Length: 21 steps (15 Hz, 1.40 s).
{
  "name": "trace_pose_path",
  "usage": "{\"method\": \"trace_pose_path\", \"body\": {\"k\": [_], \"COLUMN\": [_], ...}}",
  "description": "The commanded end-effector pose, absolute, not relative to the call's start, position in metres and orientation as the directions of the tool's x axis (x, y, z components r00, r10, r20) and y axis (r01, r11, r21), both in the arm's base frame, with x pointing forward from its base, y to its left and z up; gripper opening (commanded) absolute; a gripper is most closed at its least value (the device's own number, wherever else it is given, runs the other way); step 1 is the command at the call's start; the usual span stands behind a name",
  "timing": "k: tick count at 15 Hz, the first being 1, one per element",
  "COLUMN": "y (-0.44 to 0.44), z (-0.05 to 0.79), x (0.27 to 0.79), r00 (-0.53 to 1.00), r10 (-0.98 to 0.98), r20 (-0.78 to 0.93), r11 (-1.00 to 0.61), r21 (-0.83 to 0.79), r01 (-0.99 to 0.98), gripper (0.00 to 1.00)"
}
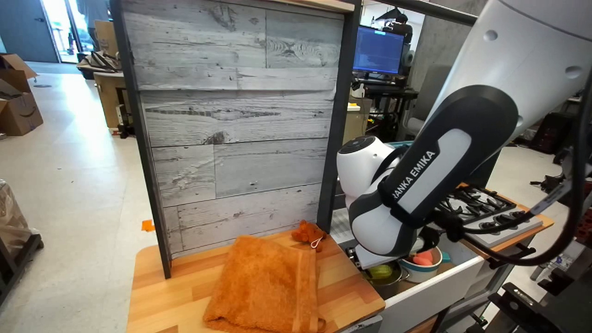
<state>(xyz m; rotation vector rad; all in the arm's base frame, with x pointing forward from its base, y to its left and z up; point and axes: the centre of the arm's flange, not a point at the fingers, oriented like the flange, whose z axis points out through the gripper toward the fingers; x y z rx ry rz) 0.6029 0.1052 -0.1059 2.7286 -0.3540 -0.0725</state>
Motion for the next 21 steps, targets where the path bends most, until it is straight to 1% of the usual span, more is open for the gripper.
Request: {"method": "trace_pose_path", "body": {"k": [1, 6, 8, 11, 17, 18, 19, 21], "y": [0.115, 0.115, 0.113, 0.119, 0.128, 0.129, 0.129, 0.130], "z": [-0.123, -0.120, -0.116, -0.098, -0.057, -0.056, -0.057, -0.061], "x": [0.597, 0.590, 0.590, 0.585, 0.566, 0.563, 0.559, 0.552], "r00": [0.975, 0.973, 0.970, 0.970, 0.962, 0.962, 0.965, 0.971], "r10": [-0.212, -0.200, -0.201, -0.196, -0.166, -0.157, -0.148, -0.137], "r20": [0.073, 0.115, 0.135, 0.145, 0.217, 0.224, 0.215, 0.194], "r11": [-0.910, -0.926, -0.928, -0.940, -0.974, -0.978, -0.981, -0.985], "r21": [0.349, 0.302, 0.291, 0.255, 0.114, 0.099, 0.088, 0.079], "r01": [-0.224, -0.227, -0.233, -0.228, -0.194, -0.183, -0.170, -0.155], "gripper": [0.37, 0.01, 0.00, 0.01, 0.01, 0.31, 0.32, 0.44]}}
